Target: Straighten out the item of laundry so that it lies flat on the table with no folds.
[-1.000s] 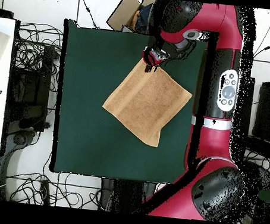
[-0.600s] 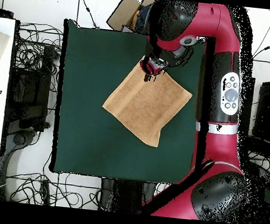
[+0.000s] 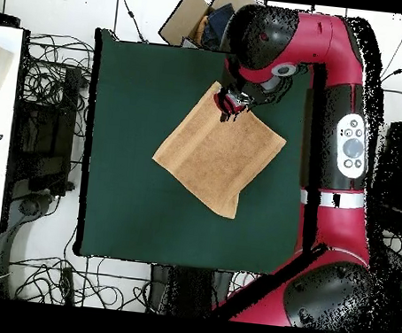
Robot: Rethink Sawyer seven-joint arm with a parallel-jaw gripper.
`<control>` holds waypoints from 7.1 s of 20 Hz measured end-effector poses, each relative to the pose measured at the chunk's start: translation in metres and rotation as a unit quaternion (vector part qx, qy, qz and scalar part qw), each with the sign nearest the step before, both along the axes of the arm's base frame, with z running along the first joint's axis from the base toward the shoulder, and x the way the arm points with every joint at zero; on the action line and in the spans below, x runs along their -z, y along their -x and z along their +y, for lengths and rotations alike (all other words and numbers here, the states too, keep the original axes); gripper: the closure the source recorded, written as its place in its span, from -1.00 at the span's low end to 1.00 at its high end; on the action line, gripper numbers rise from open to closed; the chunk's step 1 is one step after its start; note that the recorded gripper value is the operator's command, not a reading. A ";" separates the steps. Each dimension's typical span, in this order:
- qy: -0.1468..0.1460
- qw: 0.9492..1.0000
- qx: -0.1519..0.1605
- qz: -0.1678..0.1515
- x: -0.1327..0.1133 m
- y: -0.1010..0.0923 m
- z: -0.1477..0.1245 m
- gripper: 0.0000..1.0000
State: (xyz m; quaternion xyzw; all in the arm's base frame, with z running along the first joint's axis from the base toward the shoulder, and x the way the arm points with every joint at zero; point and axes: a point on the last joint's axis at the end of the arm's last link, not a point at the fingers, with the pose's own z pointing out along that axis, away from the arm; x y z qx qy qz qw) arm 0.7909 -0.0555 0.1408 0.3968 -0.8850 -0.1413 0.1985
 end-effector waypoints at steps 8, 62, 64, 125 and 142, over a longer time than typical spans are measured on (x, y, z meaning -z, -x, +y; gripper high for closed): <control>0.003 1.000 0.015 -0.016 0.008 0.000 -0.014 -1.00; -0.041 0.988 0.122 -0.084 0.052 0.019 -0.116 -1.00; -0.044 0.987 0.128 -0.090 0.052 0.019 -0.122 -1.00; -0.157 0.961 0.143 -0.177 0.162 0.070 -0.132 -1.00; -0.180 0.959 0.100 -0.195 0.177 0.068 -0.137 -1.00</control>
